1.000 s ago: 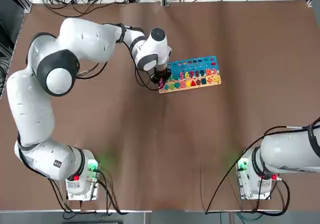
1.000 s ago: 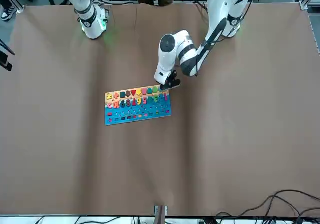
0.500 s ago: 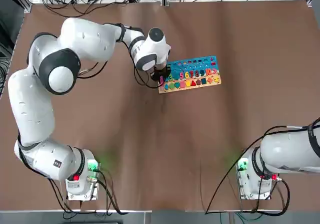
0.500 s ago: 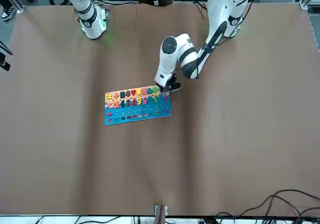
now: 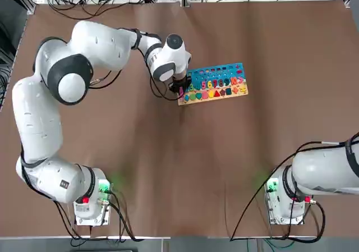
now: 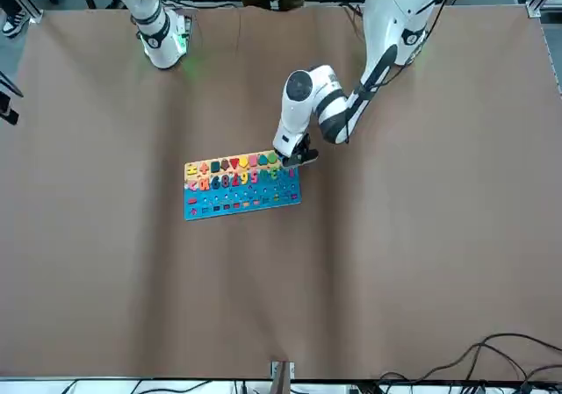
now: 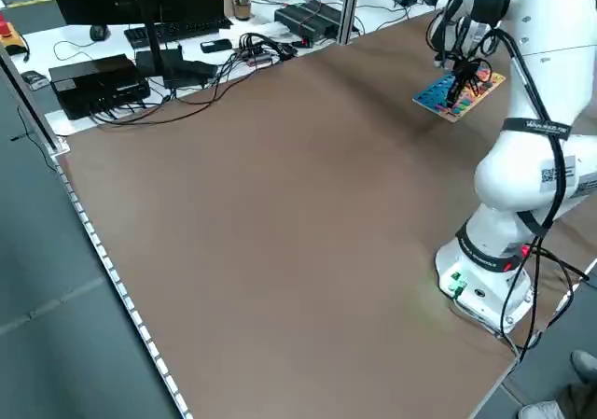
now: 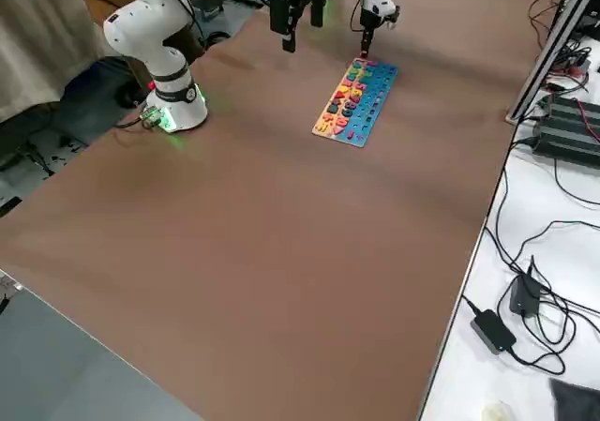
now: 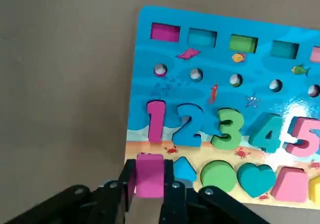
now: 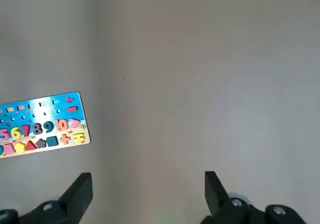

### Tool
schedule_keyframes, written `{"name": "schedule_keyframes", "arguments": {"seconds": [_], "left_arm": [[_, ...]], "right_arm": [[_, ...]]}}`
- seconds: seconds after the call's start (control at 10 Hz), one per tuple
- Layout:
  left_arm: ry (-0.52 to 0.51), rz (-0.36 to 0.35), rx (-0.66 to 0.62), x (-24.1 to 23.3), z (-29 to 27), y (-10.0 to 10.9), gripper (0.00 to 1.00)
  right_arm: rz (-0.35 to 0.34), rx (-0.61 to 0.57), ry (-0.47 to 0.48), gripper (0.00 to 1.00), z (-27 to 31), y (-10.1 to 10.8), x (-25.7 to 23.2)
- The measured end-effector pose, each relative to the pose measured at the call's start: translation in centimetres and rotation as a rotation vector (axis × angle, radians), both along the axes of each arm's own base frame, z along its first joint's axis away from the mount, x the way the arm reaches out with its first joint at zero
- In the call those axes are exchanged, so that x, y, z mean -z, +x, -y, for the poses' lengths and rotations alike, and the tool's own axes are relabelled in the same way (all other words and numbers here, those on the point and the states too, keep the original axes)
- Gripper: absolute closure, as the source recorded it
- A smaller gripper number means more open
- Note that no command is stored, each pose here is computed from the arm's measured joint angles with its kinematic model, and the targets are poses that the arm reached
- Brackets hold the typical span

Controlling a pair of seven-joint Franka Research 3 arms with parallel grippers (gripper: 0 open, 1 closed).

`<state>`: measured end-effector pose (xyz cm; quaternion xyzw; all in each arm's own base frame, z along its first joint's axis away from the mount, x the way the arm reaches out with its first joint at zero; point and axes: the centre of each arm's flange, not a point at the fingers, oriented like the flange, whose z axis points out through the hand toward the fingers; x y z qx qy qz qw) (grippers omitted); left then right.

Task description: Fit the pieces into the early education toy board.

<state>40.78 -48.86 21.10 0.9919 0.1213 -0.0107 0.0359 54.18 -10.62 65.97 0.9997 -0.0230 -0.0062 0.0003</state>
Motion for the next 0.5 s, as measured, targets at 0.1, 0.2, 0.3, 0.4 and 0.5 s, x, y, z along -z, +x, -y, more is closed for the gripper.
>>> {"name": "schedule_keyframes", "arguments": {"seconds": [0.1, 0.2, 0.3, 0.4, 0.5], "left_arm": [[0.001, -0.002, 0.002, 0.13, 0.04, -0.12, 0.74], [0.003, -0.004, 0.006, 0.24, 0.14, -0.33, 0.74], [0.006, -0.004, 0.014, 0.48, 0.23, -0.55, 0.74], [0.011, -0.001, 0.023, 0.77, 0.22, -0.63, 0.74], [0.015, 0.001, 0.029, 1.06, 0.16, -0.64, 0.74]], "right_arm": [[0.000, -0.001, 0.000, 0.01, -0.07, 0.01, 0.00], [0.000, -0.003, 0.000, 0.01, -0.18, 0.03, 0.00], [0.000, -0.006, 0.000, 0.01, -0.32, 0.07, 0.01], [0.000, -0.007, 0.000, 0.01, -0.39, 0.09, 0.02], [0.000, -0.007, 0.000, 0.01, -0.40, 0.09, 0.02]]}}
